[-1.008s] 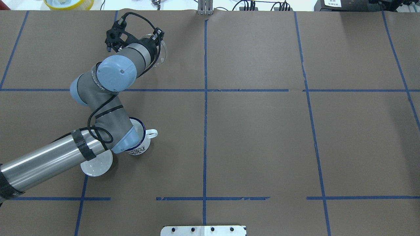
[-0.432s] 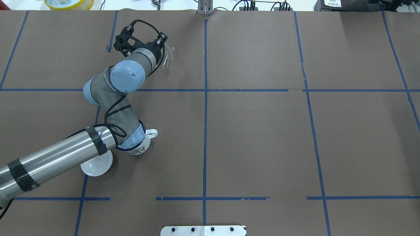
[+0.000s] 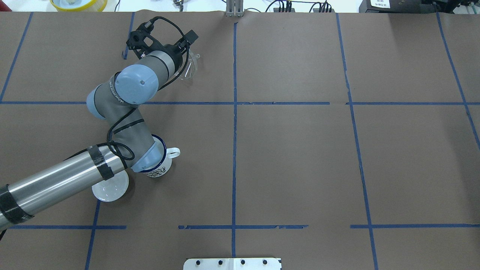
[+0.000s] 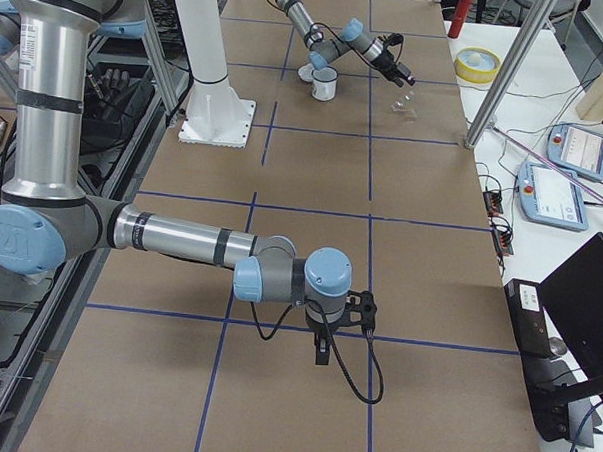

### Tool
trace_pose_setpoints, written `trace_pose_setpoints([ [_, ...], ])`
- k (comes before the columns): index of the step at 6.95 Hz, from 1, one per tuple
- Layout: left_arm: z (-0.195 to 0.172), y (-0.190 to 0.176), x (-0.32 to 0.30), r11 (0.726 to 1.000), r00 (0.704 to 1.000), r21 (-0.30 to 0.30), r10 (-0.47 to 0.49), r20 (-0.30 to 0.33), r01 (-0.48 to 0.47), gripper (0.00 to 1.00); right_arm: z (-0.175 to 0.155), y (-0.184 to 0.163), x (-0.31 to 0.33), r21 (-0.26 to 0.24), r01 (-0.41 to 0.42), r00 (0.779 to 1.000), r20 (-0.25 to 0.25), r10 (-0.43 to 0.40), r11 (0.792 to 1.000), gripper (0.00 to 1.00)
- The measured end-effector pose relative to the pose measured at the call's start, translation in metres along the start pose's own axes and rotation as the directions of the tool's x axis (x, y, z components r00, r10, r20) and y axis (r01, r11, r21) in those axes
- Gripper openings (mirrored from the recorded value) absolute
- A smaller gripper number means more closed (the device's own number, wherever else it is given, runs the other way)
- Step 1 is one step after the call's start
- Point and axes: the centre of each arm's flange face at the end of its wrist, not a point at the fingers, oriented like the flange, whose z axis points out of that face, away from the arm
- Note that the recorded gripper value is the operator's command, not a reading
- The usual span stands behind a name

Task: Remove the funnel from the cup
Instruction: 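Set the funnel on the table, open the left gripper and withdraw, then lower the left gripper onto the white lid beside the mug and grasp it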

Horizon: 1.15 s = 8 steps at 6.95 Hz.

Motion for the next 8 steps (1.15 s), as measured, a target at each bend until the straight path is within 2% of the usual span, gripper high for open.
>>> trace_pose_setpoints([
  [1,-0.031,-0.010,0.003,0.994,0.996,-0.071,0.088,0.025,-0.086,1.00,0.000,0.000,0.000,0.000,0.000,1.000,0.000,0.000,1.000,1.00],
  [2,-0.074,-0.025,0.005,0.969,0.977,-0.150,0.204,0.053,-0.194,1.00,0.000,0.000,0.000,0.000,0.000,1.000,0.000,0.000,1.000,1.00],
  [3,-0.123,-0.040,0.000,0.920,0.937,-0.234,0.340,0.083,-0.314,1.00,0.000,0.000,0.000,0.000,0.000,1.000,0.000,0.000,1.000,1.00],
  [5,-0.196,-0.074,-0.038,0.780,0.818,-0.394,0.565,0.109,-0.486,1.00,0.000,0.000,0.000,0.000,0.000,1.000,0.000,0.000,1.000,1.00],
  [6,-0.227,-0.087,-0.073,0.705,0.764,-0.465,0.639,0.090,-0.535,1.00,0.000,0.000,0.000,0.000,0.000,1.000,0.000,0.000,1.000,1.00],
  [7,-0.253,-0.091,-0.105,0.646,0.733,-0.529,0.677,0.064,-0.551,1.00,0.000,0.000,0.000,0.000,0.000,1.000,0.000,0.000,1.000,1.00],
  [8,-0.267,-0.085,-0.132,0.603,0.722,-0.582,0.691,0.039,-0.546,1.00,0.000,0.000,0.000,0.000,0.000,1.000,0.000,0.000,1.000,1.00],
])
